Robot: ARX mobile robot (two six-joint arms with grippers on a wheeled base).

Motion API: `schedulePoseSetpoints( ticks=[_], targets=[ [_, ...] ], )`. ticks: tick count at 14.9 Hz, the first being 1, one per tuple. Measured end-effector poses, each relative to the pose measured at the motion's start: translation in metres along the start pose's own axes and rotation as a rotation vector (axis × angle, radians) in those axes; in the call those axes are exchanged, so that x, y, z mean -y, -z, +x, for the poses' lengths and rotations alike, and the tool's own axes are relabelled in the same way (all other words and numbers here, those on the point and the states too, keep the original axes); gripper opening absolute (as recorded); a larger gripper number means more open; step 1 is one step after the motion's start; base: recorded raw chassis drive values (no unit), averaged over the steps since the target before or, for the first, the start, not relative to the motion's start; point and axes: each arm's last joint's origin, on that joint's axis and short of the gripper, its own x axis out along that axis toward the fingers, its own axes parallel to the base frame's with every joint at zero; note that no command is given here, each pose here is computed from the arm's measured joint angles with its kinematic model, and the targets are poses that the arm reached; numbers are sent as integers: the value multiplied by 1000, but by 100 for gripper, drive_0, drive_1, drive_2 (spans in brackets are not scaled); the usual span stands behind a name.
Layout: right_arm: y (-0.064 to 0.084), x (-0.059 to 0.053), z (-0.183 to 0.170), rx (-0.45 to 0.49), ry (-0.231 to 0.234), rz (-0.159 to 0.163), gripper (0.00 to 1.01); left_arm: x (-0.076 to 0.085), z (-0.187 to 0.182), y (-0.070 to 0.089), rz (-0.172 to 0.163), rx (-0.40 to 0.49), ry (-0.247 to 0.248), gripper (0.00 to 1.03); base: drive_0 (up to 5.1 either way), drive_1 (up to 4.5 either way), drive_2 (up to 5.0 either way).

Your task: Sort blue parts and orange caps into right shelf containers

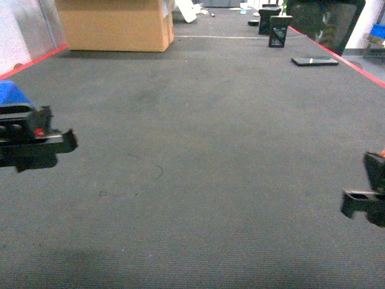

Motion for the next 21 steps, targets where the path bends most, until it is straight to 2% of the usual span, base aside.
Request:
schedulePoseSetpoints(
  ticks=[3,4,6,7,8,9,10,11,12,13,14,17,19,20,21],
  targets=[
    [-17,20,-55,60,34,24,44,-18,-54,-22,11,60,-64,42,0,0,0],
    [-22,23,-70,85,33,35,44,-23,-71,-28,12,80,-75,42,0,0,0],
    [-37,27,-94,181,29,74,44,-29,-91,-38,-10,135,-88,42,0,0,0],
    [-45,27,-100,236,43,105,44,-29,-96,-44,-31,171,-93,42,0,0,0],
    [-48,23,-98,236,64,93,44,-28,-97,-45,-36,180,-79,42,0,0,0],
    [-45,22,-96,211,65,64,44,-26,-97,-44,-30,168,-69,42,0,0,0],
    [-43,22,-96,203,64,55,44,-26,-96,-42,-23,157,-70,42,0,0,0],
    [-43,25,-96,180,22,22,44,-30,-95,-41,20,85,-19,42,0,0,0],
    [-40,32,-98,167,-34,2,44,-35,-99,-41,35,58,44,42,0,0,0],
    [-39,39,-99,170,-52,0,44,-41,-103,-40,39,50,76,42,0,0,0],
    [-37,44,-101,175,-65,-1,44,-44,-106,-38,40,48,87,42,0,0,0],
    [-32,55,-105,171,-74,-7,44,-54,-112,-29,45,25,92,42,0,0,0],
    [-29,61,-106,201,-73,-1,44,-58,-116,-30,41,44,92,42,0,0,0],
    [-25,63,-107,184,-73,-7,44,-62,-118,-26,39,71,112,42,0,0,0],
    [-26,64,-108,192,-76,-6,44,-69,-118,-24,44,44,91,42,0,0,0]
  ],
)
